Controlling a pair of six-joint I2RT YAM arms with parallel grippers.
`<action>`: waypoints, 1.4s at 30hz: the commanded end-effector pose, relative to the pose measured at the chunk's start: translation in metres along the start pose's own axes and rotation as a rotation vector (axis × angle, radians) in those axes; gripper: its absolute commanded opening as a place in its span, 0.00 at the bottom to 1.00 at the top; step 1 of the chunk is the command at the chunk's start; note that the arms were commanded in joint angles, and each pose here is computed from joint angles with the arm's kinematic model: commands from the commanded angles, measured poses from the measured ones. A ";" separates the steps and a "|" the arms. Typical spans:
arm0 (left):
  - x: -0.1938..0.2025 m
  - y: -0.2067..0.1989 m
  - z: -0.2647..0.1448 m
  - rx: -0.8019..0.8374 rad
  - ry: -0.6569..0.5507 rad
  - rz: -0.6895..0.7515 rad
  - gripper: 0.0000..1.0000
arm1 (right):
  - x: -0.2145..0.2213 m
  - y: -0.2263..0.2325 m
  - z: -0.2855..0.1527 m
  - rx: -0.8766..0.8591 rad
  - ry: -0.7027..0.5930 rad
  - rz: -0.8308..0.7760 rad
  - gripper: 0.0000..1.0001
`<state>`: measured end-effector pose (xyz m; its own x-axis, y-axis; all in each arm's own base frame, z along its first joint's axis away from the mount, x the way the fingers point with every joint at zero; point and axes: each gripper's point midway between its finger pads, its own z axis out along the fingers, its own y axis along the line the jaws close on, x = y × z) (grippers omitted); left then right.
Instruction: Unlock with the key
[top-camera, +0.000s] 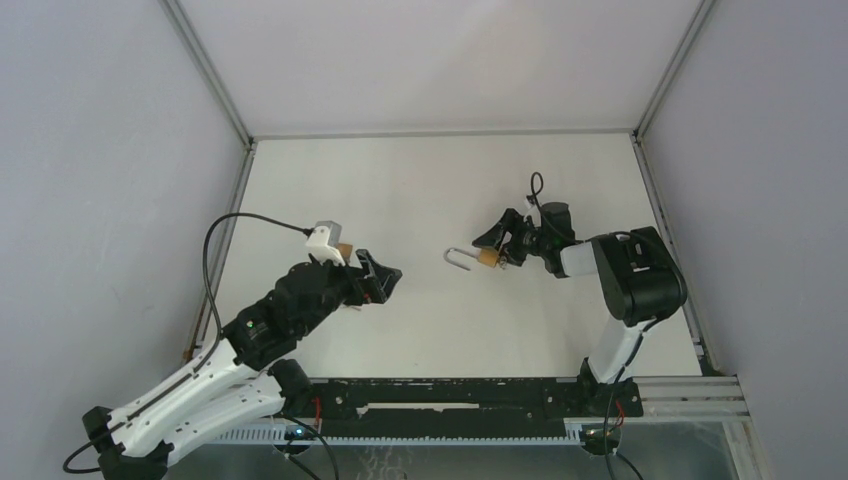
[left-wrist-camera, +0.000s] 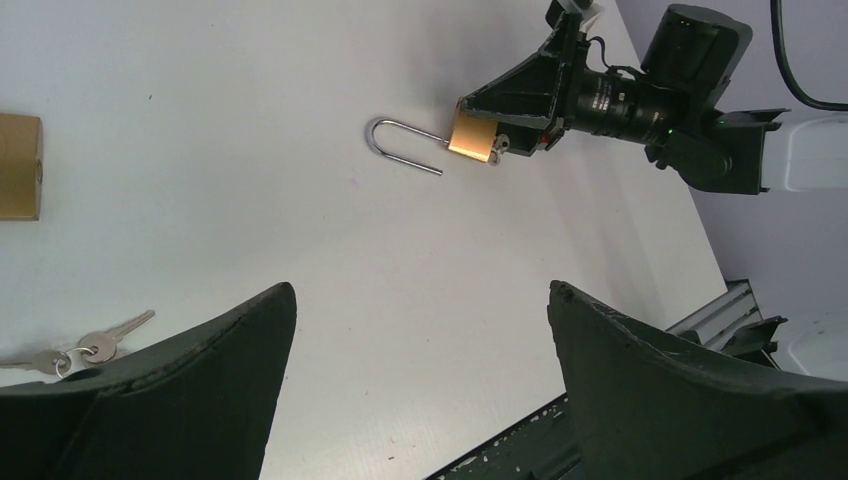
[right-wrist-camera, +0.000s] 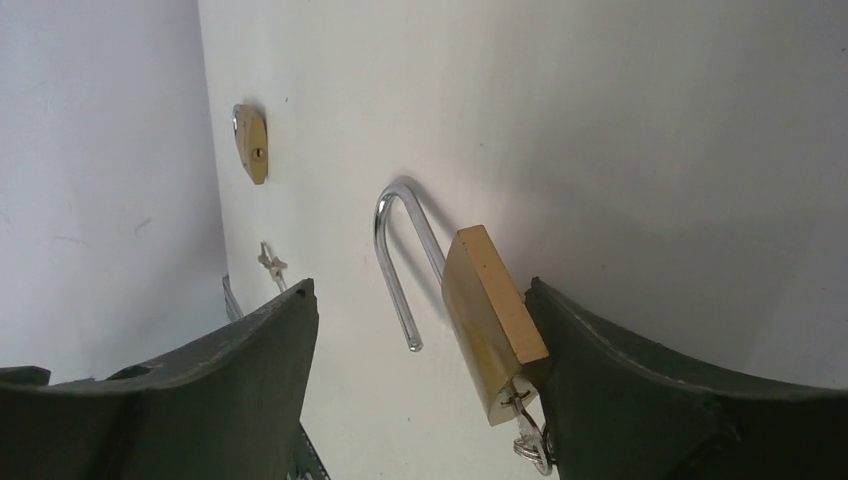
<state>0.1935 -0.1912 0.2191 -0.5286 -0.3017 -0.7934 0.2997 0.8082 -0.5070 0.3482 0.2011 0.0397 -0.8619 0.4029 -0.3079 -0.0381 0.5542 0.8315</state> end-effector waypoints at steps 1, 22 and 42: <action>-0.016 -0.015 -0.003 0.055 -0.051 -0.022 0.98 | -0.020 0.003 -0.006 0.026 -0.058 -0.061 0.85; -0.020 -0.011 -0.004 0.036 -0.063 -0.022 0.98 | 0.018 0.029 0.025 0.229 0.052 -0.245 0.99; -0.016 0.020 -0.009 -0.111 -0.066 -0.003 0.98 | 0.033 0.049 0.011 0.474 0.155 -0.773 0.99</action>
<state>0.1959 -0.1675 0.2087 -0.5098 -0.3019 -0.8056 0.2138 0.8626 -0.4585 0.3234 0.2413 0.0460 -0.8281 -0.1340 -0.5444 -0.3171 0.9127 0.2578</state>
